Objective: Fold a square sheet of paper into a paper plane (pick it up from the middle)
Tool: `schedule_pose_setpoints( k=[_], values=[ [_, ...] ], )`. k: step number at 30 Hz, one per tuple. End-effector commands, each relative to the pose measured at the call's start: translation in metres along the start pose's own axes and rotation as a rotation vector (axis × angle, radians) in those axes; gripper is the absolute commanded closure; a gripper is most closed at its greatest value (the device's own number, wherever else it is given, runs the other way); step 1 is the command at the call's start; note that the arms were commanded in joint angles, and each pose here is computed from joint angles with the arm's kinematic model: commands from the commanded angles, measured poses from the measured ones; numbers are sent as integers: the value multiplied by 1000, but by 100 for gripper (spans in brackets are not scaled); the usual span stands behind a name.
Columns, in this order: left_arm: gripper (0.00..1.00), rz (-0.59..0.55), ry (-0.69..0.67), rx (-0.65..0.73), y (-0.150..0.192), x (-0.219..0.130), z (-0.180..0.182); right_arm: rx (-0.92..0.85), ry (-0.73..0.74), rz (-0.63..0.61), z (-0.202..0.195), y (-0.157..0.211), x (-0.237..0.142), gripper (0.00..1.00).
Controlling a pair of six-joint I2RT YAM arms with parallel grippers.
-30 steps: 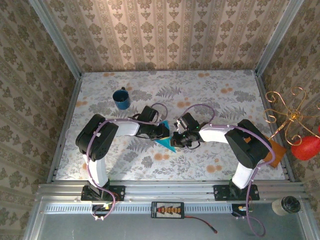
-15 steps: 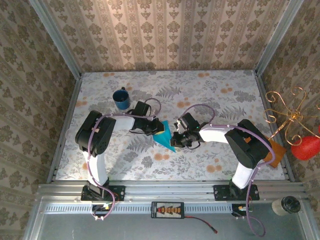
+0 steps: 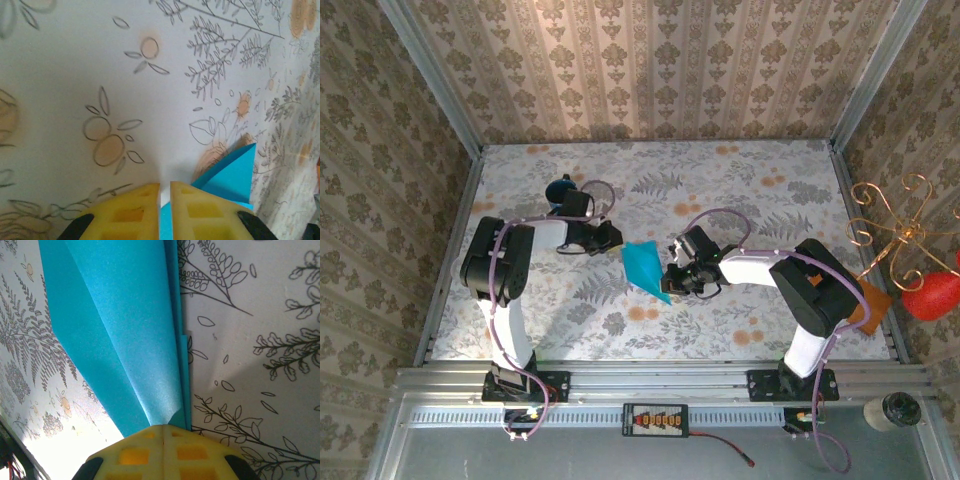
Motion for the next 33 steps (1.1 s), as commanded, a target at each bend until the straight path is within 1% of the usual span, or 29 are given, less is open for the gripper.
schedule_pose_setpoints(
  k=[1, 4, 6, 10, 12, 15, 19, 22, 24, 27, 30, 33],
  values=[
    [86, -35, -70, 34, -11, -10, 7, 125, 304, 155, -81, 52, 10, 94],
    [86, -73, -60, 55, -13, -24, -12, 119, 246, 124, -67, 43, 9, 93],
    [84, -103, -79, 63, -10, -35, -23, 110, 174, 82, -47, 31, 3, 91],
    [70, -160, -105, 45, 3, -56, -32, 44, 3, -5, 5, 3, -18, 79],
    [62, -180, -113, 39, 14, -64, -34, -4, -37, -43, 24, -8, -31, 72],
    [54, -209, -132, 22, 29, -77, -33, -50, -42, -108, 33, -22, -47, 64],
    [46, -253, -143, -15, 48, -91, -27, -40, -18, -179, 21, -38, -54, 59],
    [37, -294, -122, -47, 58, -98, -24, -25, -21, -193, 14, -49, -52, 59],
    [28, -307, -106, -62, 64, -99, -22, -38, -52, -189, 17, -55, -48, 58],
    [20, -308, -89, -68, 70, -99, -21, -68, -108, -152, 27, -59, -41, 59],
    [15, -301, -81, -76, 74, -99, -20, -115, -210, -101, 39, -56, -32, 61],
    [10, -300, -60, -77, 74, -101, -26, -127, -234, -81, 41, -59, -25, 65]
  ],
)
Point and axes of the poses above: each hand's point on the last joint's axis, 136 mm out from that joint toward the fingers, its own x axis out along the fingers, its own z axis along the line the jaws close on, y = z × x, the point moved 2 cm from there along -x, back along the fingers, and after that the axes turned 5 degrees about x, right-handed, at the moved point
